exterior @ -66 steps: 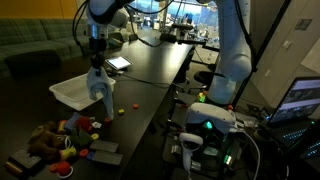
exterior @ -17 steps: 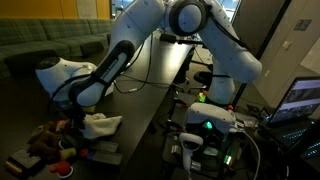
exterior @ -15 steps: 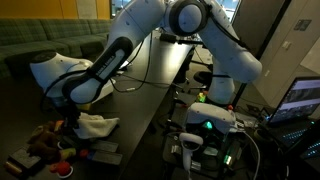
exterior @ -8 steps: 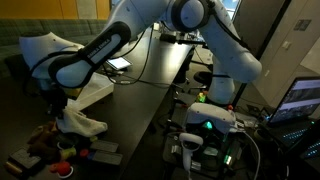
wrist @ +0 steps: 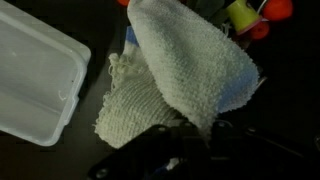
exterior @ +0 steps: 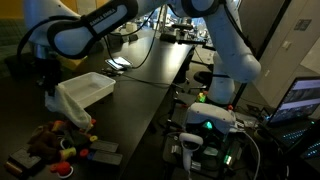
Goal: Use the towel to sweep the things on the table to the left and then put the towel in the white bin
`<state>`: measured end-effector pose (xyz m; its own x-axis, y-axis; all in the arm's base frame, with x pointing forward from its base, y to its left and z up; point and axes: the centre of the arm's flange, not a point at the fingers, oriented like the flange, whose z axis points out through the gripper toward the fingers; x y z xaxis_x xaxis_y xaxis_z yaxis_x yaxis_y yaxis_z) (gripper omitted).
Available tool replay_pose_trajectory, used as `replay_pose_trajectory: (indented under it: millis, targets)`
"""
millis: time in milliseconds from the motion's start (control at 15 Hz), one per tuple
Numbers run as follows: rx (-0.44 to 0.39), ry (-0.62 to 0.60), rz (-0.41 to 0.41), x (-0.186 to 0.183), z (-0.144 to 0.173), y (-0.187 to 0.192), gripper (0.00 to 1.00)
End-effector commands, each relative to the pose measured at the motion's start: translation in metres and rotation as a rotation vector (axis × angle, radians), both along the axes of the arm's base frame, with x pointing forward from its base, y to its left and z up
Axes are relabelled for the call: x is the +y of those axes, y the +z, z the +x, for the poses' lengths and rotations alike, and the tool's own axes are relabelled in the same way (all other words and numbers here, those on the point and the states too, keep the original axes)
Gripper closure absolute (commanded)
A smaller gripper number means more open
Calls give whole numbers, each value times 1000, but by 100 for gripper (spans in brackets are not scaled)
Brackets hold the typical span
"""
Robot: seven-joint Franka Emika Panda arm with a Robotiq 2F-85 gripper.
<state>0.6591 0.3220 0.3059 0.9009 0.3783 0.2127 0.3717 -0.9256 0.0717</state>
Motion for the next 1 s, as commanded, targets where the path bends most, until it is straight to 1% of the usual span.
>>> replay_pose_trajectory:
  millis: [0,333,533,733,933]
  targets:
    - [-48,-20,34,-31,-17,40,88]
    - [-122,-106,30,-50,4,79,88]
    - [-152,-183,20,-61,24,89,87]
    - [-181,-252,-4,-86,52,95,87]
    - [-221,-302,-32,-121,88,102,88]
